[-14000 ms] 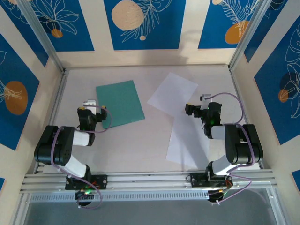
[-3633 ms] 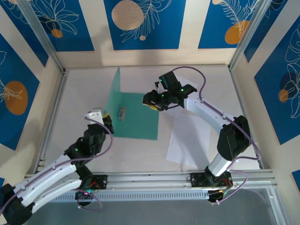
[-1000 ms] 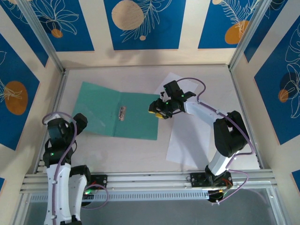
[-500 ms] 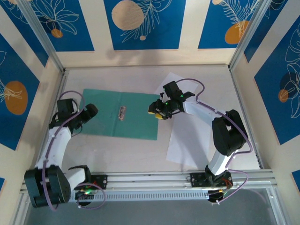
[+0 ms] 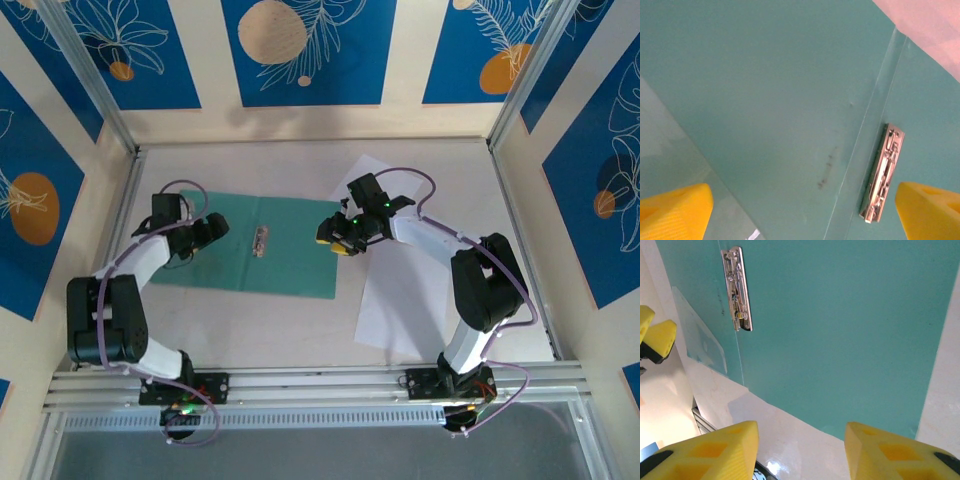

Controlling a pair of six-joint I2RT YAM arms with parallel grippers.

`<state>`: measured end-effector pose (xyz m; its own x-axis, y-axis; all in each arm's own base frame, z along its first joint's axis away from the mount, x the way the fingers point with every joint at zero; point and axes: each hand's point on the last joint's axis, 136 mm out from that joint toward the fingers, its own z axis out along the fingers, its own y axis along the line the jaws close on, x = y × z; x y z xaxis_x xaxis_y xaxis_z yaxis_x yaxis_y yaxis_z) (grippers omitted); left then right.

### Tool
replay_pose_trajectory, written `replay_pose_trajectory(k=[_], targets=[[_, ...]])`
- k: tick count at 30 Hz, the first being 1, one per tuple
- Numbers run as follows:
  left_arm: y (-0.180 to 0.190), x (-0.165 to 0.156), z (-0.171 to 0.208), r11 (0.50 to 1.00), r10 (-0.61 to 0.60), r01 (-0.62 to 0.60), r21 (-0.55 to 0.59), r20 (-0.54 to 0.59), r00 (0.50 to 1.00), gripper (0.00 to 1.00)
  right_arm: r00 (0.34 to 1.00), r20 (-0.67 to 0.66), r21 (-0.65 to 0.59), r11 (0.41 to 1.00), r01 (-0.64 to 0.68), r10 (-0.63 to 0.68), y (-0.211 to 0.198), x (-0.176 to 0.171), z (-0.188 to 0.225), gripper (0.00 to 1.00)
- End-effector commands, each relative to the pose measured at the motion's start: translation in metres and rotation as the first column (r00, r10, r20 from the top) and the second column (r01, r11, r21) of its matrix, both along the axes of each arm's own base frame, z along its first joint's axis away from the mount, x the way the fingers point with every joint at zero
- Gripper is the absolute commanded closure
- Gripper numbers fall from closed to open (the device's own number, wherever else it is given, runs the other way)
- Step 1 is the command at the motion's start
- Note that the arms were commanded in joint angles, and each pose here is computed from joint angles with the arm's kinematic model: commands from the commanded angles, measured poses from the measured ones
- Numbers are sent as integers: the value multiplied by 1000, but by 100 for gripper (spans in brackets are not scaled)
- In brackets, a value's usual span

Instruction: Put the files into the folder

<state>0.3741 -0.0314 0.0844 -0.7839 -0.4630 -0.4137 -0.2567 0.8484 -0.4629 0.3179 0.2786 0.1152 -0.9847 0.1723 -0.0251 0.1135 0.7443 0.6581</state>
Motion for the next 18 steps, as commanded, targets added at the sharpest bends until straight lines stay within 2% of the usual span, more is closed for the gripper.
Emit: replay_pose_trajectory(k=[1,11,18], targets=[[-2,18,1,999,-37,36,28,32,999,6,1000,-21,-10,1000,-23,23,-2,-9,-3,50],[-23,28,-32,995,-97,97,-1,-26,995,8,1000,0,-23,1000,-15,15,-12,-11,-2,50],[-48,23,-50,990,-140,139,-31,-56,988,9,1000,12,-23,1000,1,-1,-23,-11,0,50]])
